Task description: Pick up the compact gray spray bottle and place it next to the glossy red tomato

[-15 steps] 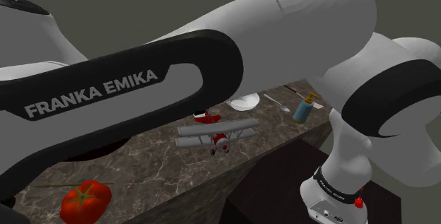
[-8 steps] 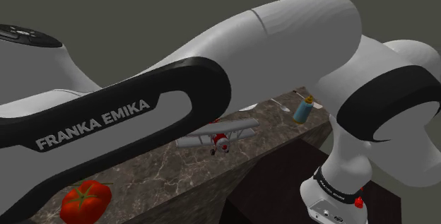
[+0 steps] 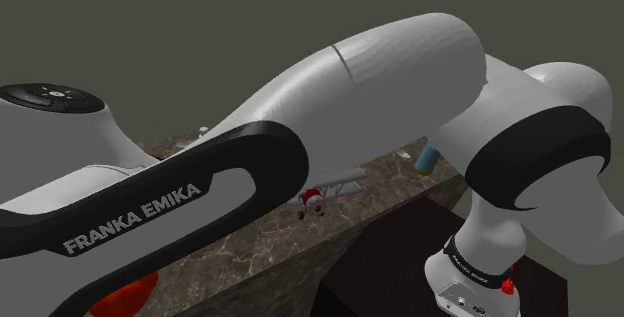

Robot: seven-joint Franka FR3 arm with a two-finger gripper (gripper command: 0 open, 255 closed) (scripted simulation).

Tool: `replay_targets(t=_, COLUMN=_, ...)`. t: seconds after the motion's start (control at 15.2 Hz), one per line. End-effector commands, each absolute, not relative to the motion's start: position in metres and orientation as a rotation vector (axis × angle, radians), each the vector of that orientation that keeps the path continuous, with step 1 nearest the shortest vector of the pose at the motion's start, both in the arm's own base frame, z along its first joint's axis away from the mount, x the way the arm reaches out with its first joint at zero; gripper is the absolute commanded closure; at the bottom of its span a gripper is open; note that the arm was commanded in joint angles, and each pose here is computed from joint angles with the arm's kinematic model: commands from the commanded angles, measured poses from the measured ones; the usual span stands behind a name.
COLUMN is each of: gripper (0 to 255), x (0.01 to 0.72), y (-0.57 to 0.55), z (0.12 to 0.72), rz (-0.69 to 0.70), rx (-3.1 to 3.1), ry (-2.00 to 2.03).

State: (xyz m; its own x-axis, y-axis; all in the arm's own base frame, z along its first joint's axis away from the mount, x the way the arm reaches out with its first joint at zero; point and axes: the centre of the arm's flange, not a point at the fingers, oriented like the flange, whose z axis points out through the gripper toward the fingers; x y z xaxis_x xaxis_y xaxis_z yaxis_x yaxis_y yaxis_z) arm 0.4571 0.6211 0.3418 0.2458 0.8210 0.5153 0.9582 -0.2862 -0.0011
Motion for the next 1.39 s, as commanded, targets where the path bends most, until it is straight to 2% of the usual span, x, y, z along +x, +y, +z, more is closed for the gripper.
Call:
replay_targets(t=0.0, gripper=255, x=0.457, y=0.621, z=0.331, rz=-0.612, rx=-2.208, ry=-1.644)
replay_targets(t=0.26, gripper=255, x=0.457, y=0.621, z=0.308, rz=-0.612, rx=-2.208, ry=-1.644)
replay_targets(t=0.79, gripper=255, x=0.457, y=0.621, z=0.308, rz=-0.612, rx=-2.208, ry=-1.644)
replay_targets(t=0.86, gripper=0, x=0.458, y=0.622, z=0.308, rz=-0.612, rx=-2.208, ry=-1.644)
replay_targets(t=1.19, gripper=0, x=0.457, y=0.621, z=0.308, rz=-0.612, rx=-2.208, ry=-1.644)
replay_targets(t=1.32, gripper=0, x=0.454, y=0.608, z=0.33, rz=-0.612, rx=-2.208, ry=-1.644)
